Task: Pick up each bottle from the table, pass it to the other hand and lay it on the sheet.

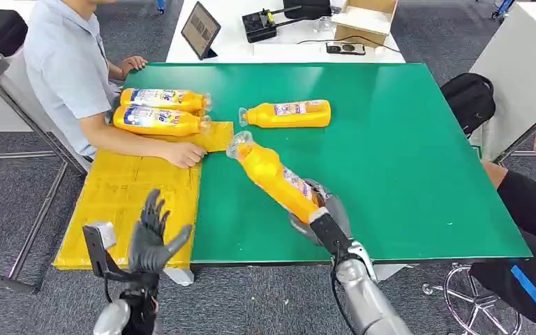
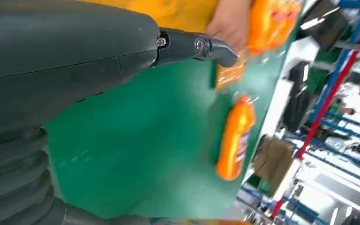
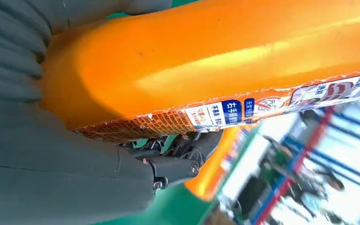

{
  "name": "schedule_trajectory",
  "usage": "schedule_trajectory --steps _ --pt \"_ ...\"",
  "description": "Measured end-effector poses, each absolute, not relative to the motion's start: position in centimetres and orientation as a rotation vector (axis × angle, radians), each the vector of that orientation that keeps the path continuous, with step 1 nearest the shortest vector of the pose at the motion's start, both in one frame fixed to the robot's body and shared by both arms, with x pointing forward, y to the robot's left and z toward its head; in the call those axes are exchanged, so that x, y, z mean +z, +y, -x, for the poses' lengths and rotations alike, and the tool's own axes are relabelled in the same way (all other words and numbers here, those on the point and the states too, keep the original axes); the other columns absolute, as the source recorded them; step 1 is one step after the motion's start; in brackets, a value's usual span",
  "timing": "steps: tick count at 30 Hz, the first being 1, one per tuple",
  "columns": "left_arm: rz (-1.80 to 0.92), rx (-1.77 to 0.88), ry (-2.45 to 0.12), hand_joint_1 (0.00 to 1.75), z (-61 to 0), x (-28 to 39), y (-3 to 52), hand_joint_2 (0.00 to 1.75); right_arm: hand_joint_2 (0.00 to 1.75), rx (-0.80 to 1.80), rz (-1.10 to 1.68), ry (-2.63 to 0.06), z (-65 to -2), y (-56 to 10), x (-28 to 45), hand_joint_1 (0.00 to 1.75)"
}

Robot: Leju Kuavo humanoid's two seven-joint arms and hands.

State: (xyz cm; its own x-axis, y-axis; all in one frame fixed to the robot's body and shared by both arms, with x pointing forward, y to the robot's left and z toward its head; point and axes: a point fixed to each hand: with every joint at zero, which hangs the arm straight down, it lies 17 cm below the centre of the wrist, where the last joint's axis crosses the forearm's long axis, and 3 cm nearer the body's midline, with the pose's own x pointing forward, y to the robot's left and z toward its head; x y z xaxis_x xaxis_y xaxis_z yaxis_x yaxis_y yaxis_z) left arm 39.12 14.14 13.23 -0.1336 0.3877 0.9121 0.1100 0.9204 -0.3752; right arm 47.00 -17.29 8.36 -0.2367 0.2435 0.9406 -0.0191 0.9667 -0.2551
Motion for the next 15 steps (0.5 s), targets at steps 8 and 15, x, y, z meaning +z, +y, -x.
schedule_trajectory --steps 8,15 --pt "0.437 0.092 -1.760 0.00 -35.5 14.2 9.8 1.75 1.75 0.201 0.147 -1.900 -44.5 -16.0 11.4 1.75" --pt "0.532 -0.047 -1.801 0.00 -33.6 16.1 5.7 1.75 1.75 0.298 0.082 -1.941 -41.9 -10.9 11.6 1.75"
